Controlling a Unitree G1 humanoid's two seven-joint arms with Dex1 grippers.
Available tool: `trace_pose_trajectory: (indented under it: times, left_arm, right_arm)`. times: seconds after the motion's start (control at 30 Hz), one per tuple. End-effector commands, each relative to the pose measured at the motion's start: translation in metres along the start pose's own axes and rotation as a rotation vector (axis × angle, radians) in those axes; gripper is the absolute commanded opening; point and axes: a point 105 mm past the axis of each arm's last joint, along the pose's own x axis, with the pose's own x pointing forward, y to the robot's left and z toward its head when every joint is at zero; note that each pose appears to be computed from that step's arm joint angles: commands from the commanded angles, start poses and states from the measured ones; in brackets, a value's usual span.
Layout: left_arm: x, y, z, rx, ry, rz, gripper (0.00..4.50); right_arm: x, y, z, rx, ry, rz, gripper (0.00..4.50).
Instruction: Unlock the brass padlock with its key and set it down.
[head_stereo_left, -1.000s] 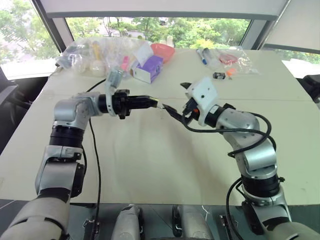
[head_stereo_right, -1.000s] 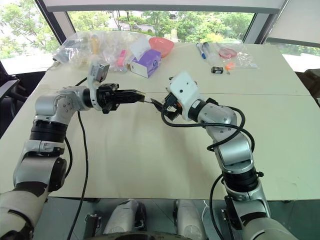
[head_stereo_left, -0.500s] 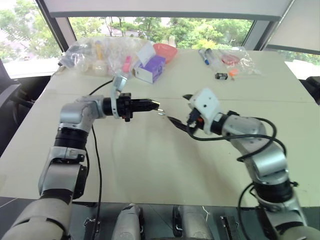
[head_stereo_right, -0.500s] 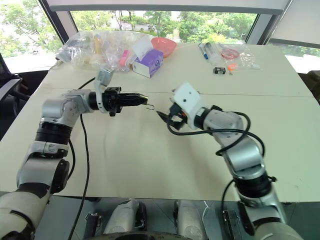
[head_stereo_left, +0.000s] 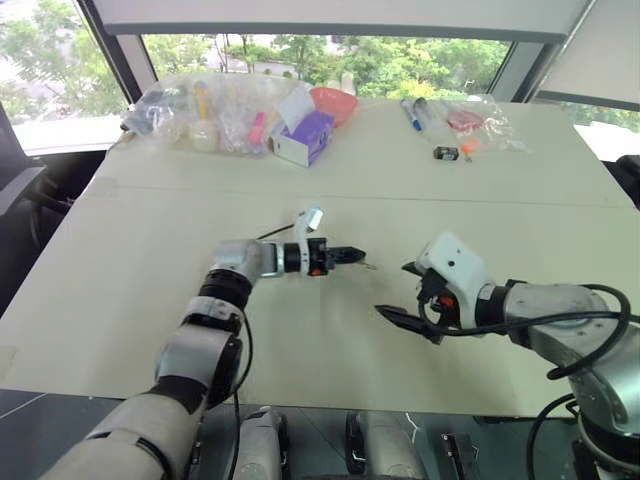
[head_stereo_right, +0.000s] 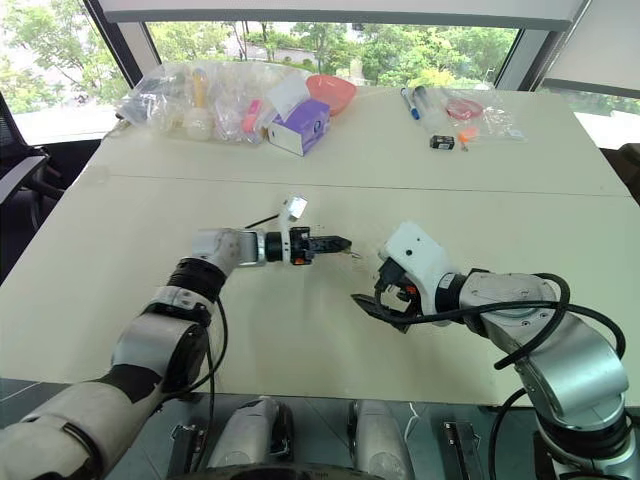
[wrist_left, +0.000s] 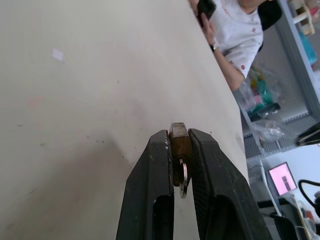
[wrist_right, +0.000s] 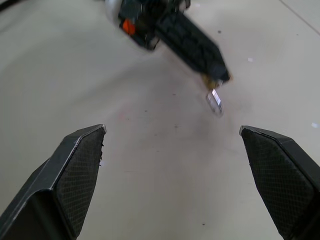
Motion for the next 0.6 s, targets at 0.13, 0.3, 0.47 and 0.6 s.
trace_pose_trajectory:
  times: [0.13, 0.3, 0.47, 0.6]
  left_arm:
    - [0.002, -0.001, 0.008, 0.031, -0.016, -0.021, 2.44]
    - [-0.012, 0.011, 0.008, 0.14, 0.043, 0.066, 4.48]
    - [-0.059, 0.016, 0.043, 0.509, 0.008, 0.221, 4.48]
    - [-0.089, 0.0, 0.055, 0.556, -0.101, 0.236, 4.48]
  right_arm:
    - [-0.002, -0.006, 0.008, -0.03, -0.03, -0.053, 4.5]
    - [-0.001, -0.006, 0.006, -0.031, -0.023, -0.057, 4.5]
    - [-0.002, -0.008, 0.0, -0.033, -0.008, -0.073, 4.5]
    - [0.005, -0.016, -0.004, -0.023, -0.018, -0.119, 4.5]
